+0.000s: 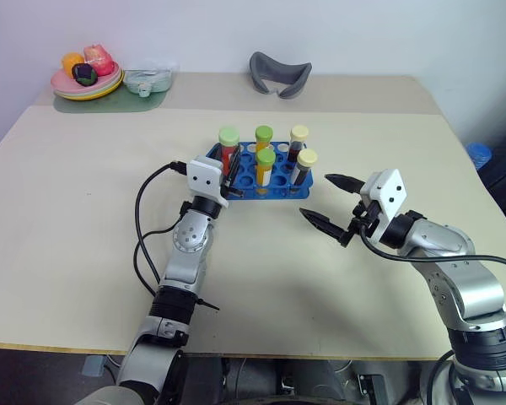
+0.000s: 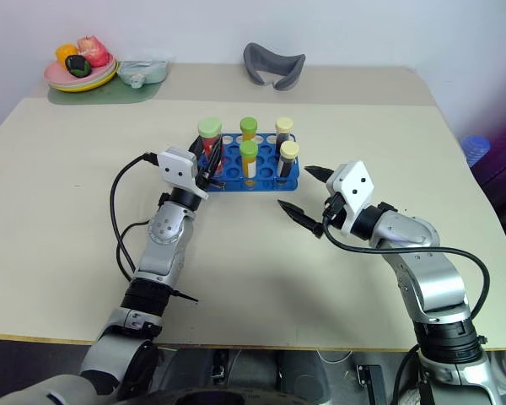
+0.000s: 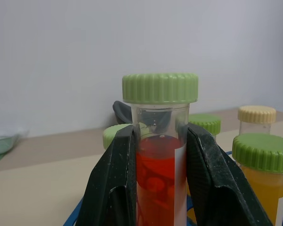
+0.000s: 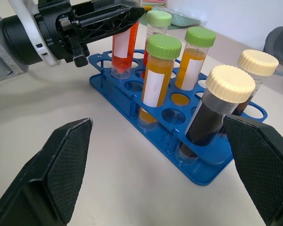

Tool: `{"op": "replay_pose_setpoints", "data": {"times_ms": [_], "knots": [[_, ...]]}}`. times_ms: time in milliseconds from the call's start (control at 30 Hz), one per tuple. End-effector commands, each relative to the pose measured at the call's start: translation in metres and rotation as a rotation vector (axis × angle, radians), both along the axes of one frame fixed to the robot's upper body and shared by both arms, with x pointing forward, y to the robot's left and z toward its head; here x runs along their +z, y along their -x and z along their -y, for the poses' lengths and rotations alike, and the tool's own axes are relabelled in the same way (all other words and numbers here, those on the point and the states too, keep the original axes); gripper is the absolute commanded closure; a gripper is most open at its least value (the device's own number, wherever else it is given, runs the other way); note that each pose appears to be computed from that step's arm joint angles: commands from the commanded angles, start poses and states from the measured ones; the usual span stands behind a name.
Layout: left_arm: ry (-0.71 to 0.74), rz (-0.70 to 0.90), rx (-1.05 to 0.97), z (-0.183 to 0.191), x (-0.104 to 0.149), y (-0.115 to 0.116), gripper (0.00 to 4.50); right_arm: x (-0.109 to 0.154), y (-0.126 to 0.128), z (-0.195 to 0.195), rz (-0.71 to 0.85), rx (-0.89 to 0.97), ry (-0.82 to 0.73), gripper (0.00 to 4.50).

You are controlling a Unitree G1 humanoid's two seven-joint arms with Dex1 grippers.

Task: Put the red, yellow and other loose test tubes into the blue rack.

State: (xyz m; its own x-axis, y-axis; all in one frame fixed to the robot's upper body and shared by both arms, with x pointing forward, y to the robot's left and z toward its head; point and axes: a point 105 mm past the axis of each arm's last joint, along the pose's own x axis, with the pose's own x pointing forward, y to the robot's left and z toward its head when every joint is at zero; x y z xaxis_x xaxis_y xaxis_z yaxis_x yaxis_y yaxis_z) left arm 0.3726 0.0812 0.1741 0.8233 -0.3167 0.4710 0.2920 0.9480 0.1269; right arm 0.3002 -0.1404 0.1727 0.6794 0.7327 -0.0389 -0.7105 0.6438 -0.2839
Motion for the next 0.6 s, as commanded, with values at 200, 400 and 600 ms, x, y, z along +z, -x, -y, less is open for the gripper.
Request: {"op": "replay_pose_setpoints", "data": {"times_ms": [200,400,600], "knots": [[-0.013,-0.014,-0.027,0.0042,-0.0046,0.0038,3.67,0.0115,0.0040,-0.0018,0.057,0.011,0.001,0.00],[-0.013,-0.011,-0.024,0.0038,-0.0036,0.0059,3.67,0.0114,0.0041,-0.0015,0.057,0.010,0.002,0.00],[-0.047,-0.011,0.033,-0.0037,-0.0059,0.0032,3.67,0.0108,0.0042,-0.0017,0.054,0.013,0.004,0.00]]}}
